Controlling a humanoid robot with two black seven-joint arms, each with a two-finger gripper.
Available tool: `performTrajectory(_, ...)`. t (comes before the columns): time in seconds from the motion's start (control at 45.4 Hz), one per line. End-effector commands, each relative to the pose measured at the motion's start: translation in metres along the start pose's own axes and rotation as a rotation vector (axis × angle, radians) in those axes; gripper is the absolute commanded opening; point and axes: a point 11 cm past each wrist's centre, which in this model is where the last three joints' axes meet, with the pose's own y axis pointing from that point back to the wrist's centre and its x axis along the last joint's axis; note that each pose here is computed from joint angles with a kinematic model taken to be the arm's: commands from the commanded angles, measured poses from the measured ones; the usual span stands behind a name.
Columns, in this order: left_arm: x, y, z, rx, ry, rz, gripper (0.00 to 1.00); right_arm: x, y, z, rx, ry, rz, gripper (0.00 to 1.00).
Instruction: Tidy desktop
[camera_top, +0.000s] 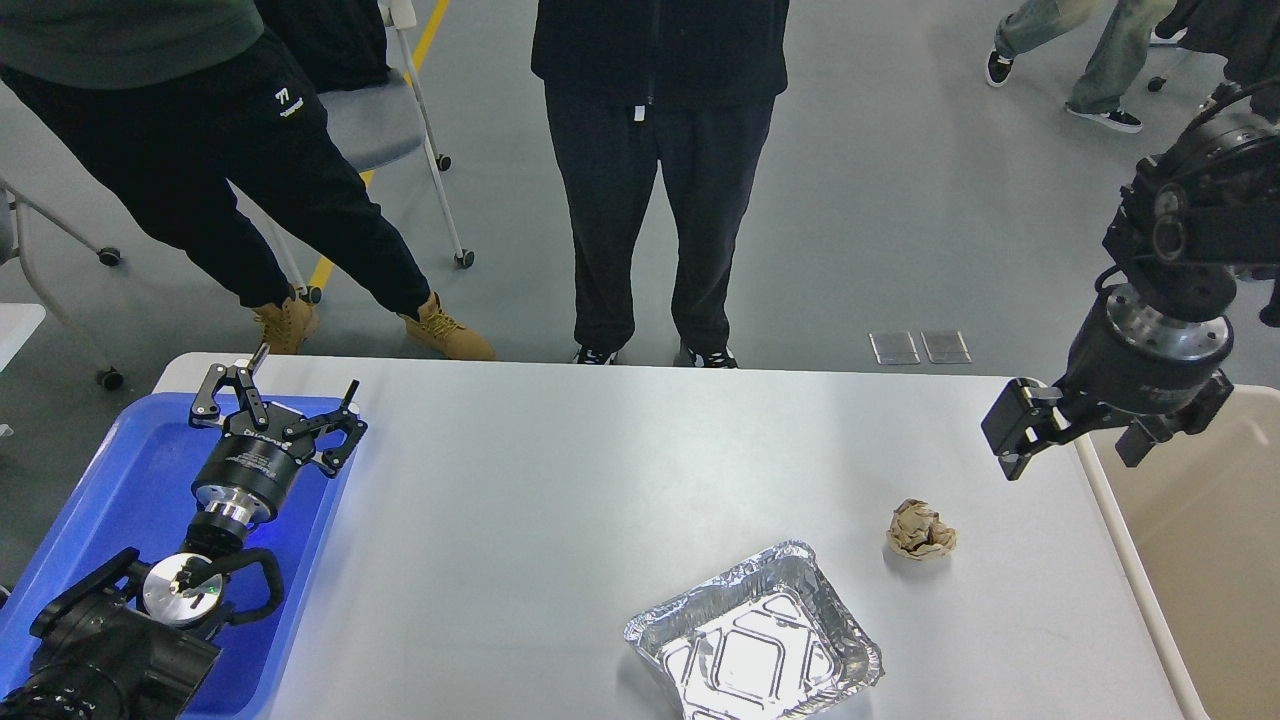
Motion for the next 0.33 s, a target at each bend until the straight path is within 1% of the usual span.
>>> performTrajectory(0.0, 0.0001, 0.0001, 0.0, 0.0, 0.0, 0.0, 1.0, -0.0028, -0.0001, 0.0149, -0.009, -0.053, 0.001, 1.0)
performTrajectory(0.308, 0.0001, 0.0001, -0.0002, 0.001, 0.0, 0.0, 1.0, -0.0025, 0.0079, 0.0157, -0.025, -0.038, -0.014, 1.0)
